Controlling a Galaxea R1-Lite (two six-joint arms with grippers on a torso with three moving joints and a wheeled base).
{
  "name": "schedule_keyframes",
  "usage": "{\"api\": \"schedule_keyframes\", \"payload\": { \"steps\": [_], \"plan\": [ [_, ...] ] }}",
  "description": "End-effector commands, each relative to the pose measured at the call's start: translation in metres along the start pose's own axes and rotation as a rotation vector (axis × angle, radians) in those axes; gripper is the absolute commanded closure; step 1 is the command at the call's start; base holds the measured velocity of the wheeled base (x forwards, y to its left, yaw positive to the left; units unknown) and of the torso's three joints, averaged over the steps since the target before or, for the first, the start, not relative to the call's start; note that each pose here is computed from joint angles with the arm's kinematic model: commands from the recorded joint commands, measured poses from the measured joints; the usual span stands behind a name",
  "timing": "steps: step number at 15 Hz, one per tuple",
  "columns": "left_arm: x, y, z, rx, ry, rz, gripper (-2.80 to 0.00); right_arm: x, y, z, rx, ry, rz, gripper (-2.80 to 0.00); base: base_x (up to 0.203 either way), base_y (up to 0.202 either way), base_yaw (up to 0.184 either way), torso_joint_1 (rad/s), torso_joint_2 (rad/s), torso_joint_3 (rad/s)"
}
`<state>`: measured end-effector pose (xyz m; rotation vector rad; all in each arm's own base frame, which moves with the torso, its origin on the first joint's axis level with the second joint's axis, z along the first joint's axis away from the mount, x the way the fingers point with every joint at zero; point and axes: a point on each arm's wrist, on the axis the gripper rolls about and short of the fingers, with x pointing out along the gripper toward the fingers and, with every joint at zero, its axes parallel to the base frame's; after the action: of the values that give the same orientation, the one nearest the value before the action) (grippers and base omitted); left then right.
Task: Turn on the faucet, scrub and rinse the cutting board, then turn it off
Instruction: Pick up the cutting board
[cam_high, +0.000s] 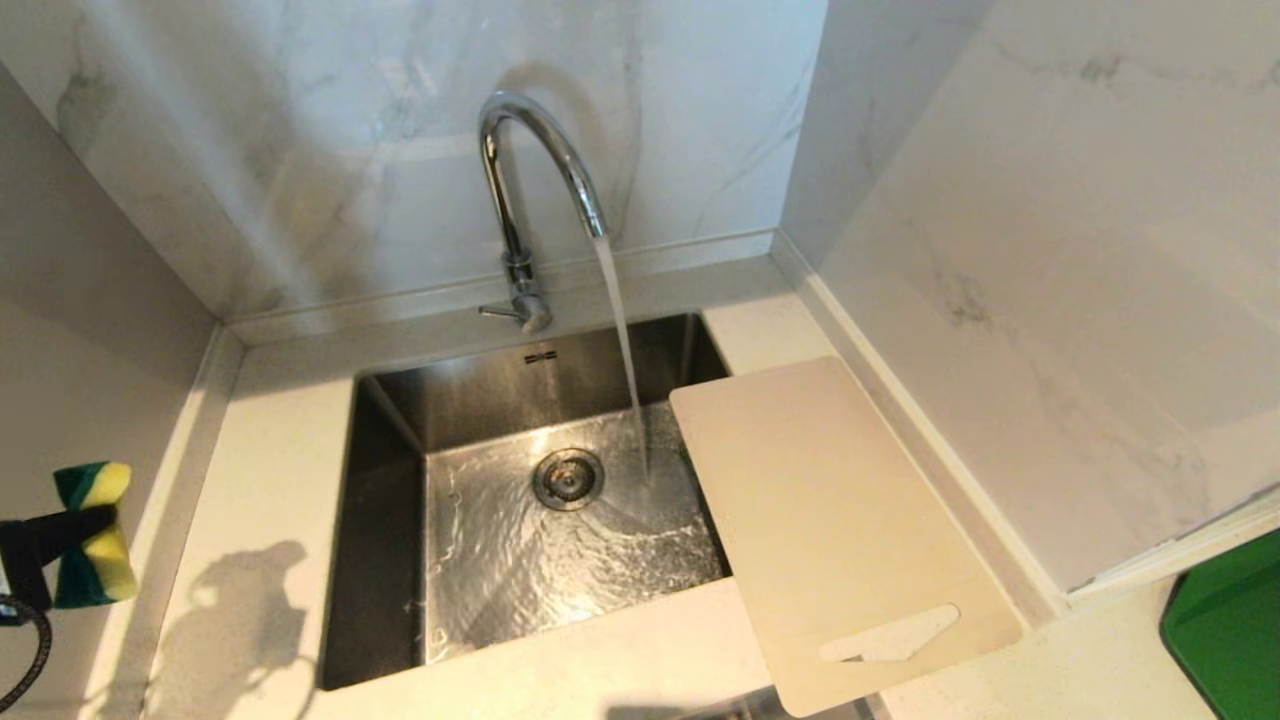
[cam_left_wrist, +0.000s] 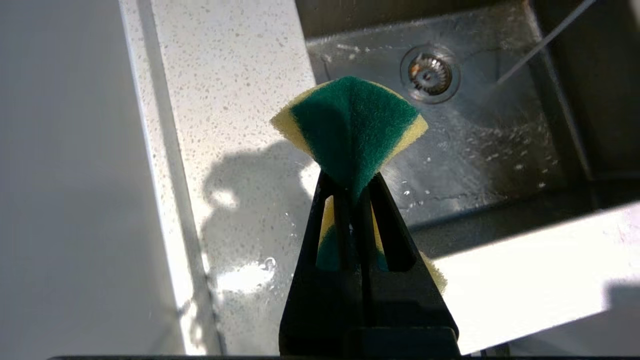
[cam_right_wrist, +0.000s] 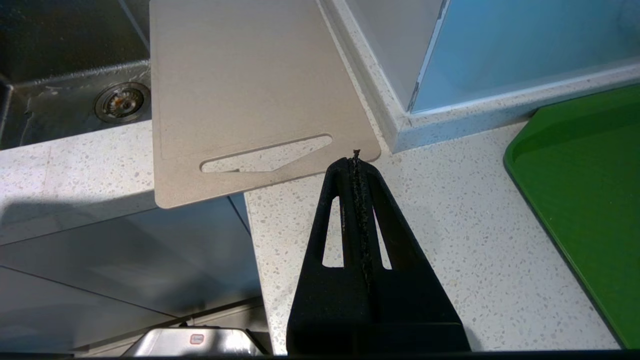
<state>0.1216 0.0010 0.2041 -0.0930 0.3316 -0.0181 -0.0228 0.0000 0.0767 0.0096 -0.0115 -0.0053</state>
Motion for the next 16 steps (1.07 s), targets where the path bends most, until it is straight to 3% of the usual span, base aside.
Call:
{"api": "schedule_keyframes", "payload": {
  "steps": [1, 5, 8, 16],
  "plan": [
    [-0.035, 0.000, -0.009, 0.003, -0.117, -0.010, 0.00, 0.000, 0.000, 0.000, 0.000, 0.001, 0.001, 0.00, 0.000, 0.000, 0.000, 0.000, 0.00, 0.000],
    [-0.073, 0.000, -0.031, 0.039, -0.236, -0.020, 0.00, 0.000, 0.000, 0.000, 0.000, 0.001, -0.001, 0.00, 0.000, 0.000, 0.000, 0.000, 0.00, 0.000],
    [-0.097, -0.001, -0.054, 0.072, -0.279, -0.024, 0.00, 0.000, 0.000, 0.000, 0.001, 0.001, 0.001, 0.00, 0.000, 0.000, 0.000, 0.000, 0.00, 0.000],
    [-0.098, 0.003, -0.105, 0.069, -0.274, 0.037, 0.00, 0.000, 0.000, 0.000, 0.000, 0.001, 0.001, 0.00, 0.000, 0.000, 0.000, 0.000, 0.00, 0.000]
  ]
}}
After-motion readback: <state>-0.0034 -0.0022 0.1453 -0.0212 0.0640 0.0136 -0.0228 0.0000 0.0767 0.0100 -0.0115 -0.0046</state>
